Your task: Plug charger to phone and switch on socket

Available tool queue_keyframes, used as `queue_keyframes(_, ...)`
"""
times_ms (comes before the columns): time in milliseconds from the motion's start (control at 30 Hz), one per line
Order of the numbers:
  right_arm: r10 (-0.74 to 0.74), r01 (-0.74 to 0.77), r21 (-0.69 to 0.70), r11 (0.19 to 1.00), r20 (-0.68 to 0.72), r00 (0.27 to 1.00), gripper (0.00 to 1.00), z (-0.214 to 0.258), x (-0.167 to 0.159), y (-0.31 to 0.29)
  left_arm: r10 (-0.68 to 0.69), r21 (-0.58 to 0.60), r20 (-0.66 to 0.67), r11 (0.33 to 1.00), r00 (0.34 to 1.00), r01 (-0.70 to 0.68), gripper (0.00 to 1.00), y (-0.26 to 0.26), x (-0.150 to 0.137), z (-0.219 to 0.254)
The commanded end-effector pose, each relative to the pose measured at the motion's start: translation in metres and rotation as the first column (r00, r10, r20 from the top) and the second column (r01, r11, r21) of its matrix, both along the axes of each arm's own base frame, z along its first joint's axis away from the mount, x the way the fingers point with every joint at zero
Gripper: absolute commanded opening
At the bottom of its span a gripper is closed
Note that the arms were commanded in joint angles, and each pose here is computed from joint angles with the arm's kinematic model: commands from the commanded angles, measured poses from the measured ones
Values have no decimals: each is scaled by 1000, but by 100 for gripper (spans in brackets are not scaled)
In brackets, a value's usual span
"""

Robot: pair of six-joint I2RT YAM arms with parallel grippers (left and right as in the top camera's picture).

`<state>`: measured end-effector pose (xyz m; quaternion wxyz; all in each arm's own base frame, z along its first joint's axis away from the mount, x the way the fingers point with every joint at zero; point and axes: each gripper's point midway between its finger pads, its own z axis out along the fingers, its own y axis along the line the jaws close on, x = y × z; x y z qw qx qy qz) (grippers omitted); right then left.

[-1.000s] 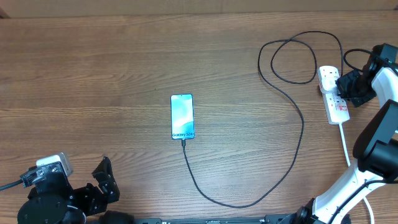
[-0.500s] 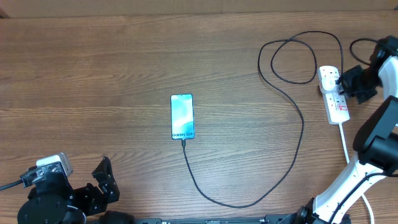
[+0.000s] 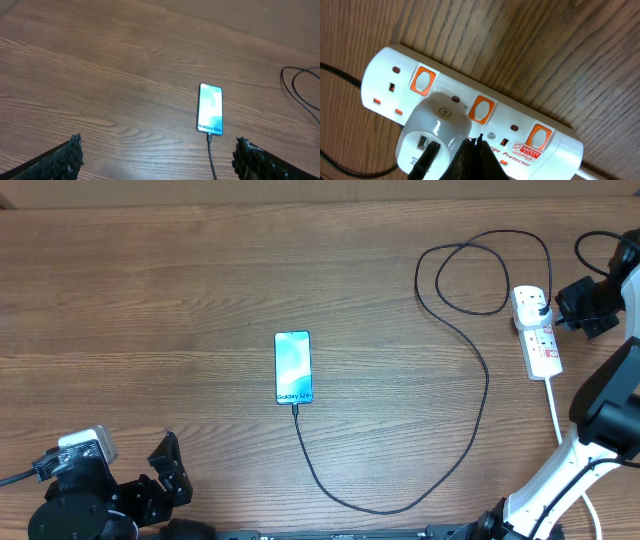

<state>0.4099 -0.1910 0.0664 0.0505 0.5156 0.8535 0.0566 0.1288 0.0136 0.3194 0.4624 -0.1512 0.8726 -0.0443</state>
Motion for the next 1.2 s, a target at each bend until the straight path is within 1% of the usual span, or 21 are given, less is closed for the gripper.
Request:
queue_keyframes(0, 23, -22, 11, 1000, -37, 999, 4, -20, 0, -2, 28, -5, 15, 1000, 1000, -27, 100, 4, -2, 1)
queue_keyframes(700, 25, -25, 26, 999, -7, 1000, 4, -22, 7, 0, 28, -5, 15, 1000, 1000, -27, 100, 4, -2, 1)
queue_keyframes(833, 29, -28, 34, 999, -15, 999, 4, -30, 9, 1, 28, -5, 15, 1000, 1000, -27, 100, 4, -2, 2)
queue_keyframes(1033, 102, -95, 109, 989, -55, 993, 4, -59, 10, 27, 28, -5, 15, 1000, 1000, -27, 100, 4, -2, 1)
queue_keyframes(1167, 138, -131, 112, 985, -60, 989, 4, -59, 12, 36, 27, -5, 15, 1000, 1000, -27, 100, 4, -2, 1)
